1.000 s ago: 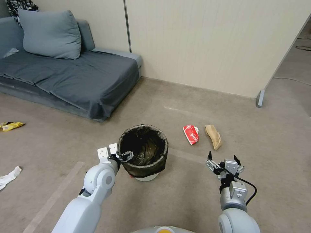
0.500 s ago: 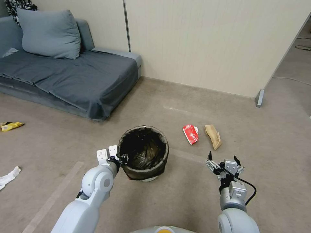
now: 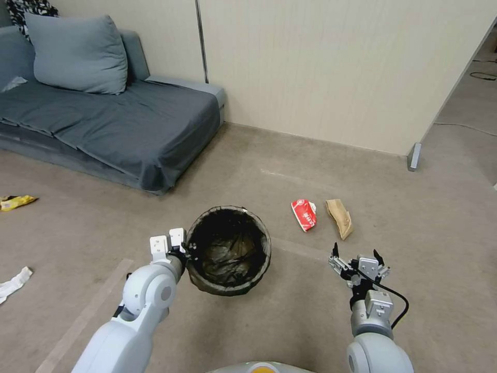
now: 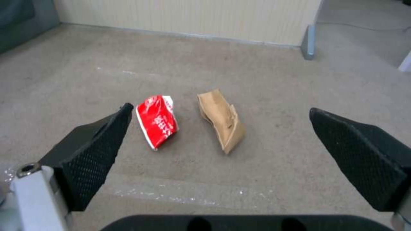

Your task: Pick up the trash bin, then pick up the garbage from the floor and place it into the trash bin.

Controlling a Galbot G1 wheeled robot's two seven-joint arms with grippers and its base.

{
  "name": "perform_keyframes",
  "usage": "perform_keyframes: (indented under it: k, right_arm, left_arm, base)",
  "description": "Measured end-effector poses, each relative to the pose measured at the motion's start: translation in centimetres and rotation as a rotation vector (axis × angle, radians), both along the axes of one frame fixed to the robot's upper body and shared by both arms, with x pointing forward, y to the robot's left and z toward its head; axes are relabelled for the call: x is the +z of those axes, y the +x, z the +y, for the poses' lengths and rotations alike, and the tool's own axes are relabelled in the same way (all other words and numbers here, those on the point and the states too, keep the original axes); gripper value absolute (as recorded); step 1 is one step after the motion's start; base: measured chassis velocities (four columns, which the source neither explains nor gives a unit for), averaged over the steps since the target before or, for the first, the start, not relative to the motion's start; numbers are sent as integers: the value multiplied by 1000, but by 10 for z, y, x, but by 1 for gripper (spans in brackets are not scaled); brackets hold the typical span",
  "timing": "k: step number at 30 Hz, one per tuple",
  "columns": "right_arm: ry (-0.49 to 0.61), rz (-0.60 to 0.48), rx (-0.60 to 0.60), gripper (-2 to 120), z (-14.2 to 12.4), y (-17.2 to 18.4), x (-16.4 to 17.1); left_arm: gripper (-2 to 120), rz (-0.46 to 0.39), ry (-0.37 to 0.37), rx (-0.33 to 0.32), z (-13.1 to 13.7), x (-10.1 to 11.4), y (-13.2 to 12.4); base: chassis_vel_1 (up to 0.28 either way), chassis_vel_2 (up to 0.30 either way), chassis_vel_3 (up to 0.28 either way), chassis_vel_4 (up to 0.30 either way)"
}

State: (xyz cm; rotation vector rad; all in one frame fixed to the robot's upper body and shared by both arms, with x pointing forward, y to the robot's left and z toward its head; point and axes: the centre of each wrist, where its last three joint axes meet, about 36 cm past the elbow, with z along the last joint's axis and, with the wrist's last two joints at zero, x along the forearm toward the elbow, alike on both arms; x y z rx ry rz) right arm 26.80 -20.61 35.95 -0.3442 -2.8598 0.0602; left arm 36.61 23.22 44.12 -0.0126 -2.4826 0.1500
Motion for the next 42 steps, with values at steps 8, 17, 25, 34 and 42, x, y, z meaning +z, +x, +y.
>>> perform_keyframes:
  k: [8, 17, 25, 34, 42]
  right_arm:
    - [-5, -8, 0, 100, -1, 1, 3]
    - [-30, -38, 11, 100, -2, -5, 11]
    - [-44, -61, 18, 100, -7, -16, 12]
    - [-39, -77, 20, 100, -6, -18, 14]
    - [-26, -96, 20, 100, -7, -15, 16]
  left_arm:
    - [1, -152, 61, -43, 0, 48, -25]
    - [0, -307, 116, -75, -2, 107, -85]
    - [0, -282, 134, -43, -2, 105, -100]
    - [0, -289, 144, -30, -2, 105, -99]
    - [0, -289, 145, -33, -2, 104, -98]
  base:
    - [0, 0, 0, 0]
    - [0, 0, 0, 0]
    - [0, 0, 0, 0]
    - [0, 0, 0, 0]
    - [0, 0, 0, 0]
